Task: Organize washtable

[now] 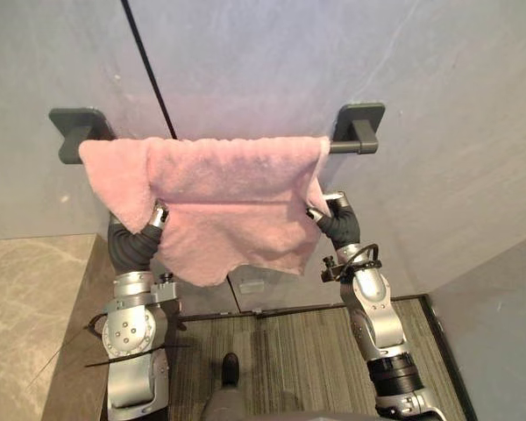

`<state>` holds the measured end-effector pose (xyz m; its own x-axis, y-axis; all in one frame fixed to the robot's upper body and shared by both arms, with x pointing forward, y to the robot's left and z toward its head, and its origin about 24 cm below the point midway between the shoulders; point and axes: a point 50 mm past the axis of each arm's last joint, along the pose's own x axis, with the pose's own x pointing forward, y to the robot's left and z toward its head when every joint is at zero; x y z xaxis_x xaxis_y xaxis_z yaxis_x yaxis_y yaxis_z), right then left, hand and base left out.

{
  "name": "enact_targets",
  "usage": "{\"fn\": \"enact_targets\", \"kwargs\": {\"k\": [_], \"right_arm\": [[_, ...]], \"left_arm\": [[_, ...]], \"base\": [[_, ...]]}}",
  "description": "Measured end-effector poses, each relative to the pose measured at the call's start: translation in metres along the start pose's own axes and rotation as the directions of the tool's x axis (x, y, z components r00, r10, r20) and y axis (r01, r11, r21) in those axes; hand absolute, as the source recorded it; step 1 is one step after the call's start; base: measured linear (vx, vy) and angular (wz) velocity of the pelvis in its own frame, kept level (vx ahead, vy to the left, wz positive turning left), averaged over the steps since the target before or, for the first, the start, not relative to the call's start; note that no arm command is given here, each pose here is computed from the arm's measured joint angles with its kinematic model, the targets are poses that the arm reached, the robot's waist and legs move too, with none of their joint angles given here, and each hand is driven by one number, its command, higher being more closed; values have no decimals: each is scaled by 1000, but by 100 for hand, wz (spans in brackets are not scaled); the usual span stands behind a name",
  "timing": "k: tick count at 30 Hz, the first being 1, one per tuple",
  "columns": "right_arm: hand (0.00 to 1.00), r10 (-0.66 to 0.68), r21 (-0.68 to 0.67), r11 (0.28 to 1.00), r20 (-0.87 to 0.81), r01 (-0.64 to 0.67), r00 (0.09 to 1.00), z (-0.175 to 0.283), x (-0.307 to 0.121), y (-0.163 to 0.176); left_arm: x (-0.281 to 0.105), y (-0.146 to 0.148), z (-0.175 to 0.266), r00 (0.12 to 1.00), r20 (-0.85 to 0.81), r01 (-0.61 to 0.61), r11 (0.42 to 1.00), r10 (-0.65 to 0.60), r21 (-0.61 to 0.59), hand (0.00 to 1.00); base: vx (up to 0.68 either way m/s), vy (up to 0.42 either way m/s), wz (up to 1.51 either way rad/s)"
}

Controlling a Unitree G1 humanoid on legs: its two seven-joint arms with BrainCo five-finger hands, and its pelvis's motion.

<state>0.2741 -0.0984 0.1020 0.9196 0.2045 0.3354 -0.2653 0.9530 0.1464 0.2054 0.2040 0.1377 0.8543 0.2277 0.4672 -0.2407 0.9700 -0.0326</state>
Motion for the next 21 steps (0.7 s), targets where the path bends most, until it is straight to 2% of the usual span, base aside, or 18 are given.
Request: {"fn": "enact_targets", "kwargs": {"k": [10,11,12,13,21], "right_arm": [[100,-14,13,1000,-30,14,999,-7,-8,-1],[0,-14,12,1000,-30,14,999,-7,-8,-1],[0,-22,9,1000,-31,23,999,-7,-9,-3],[0,-33,4,999,-33,33,999,-7,-9,-5],[0,-140,-19,990,-72,139,987,-14,-25,-26]], "left_arm": [[-4,-3,-2,1000,-12,0,1000,0,7,100],[-5,-2,-3,1000,-19,-3,1000,3,5,100],[-7,-2,-4,1000,-29,-5,1000,6,8,100],[-8,-1,-5,999,-35,-6,1000,6,10,0],[-20,3,-19,993,-116,-31,999,32,15,0]], "base": [[0,0,0],[0,0,0],[0,0,0],[0,0,0],[0,0,0]]}}
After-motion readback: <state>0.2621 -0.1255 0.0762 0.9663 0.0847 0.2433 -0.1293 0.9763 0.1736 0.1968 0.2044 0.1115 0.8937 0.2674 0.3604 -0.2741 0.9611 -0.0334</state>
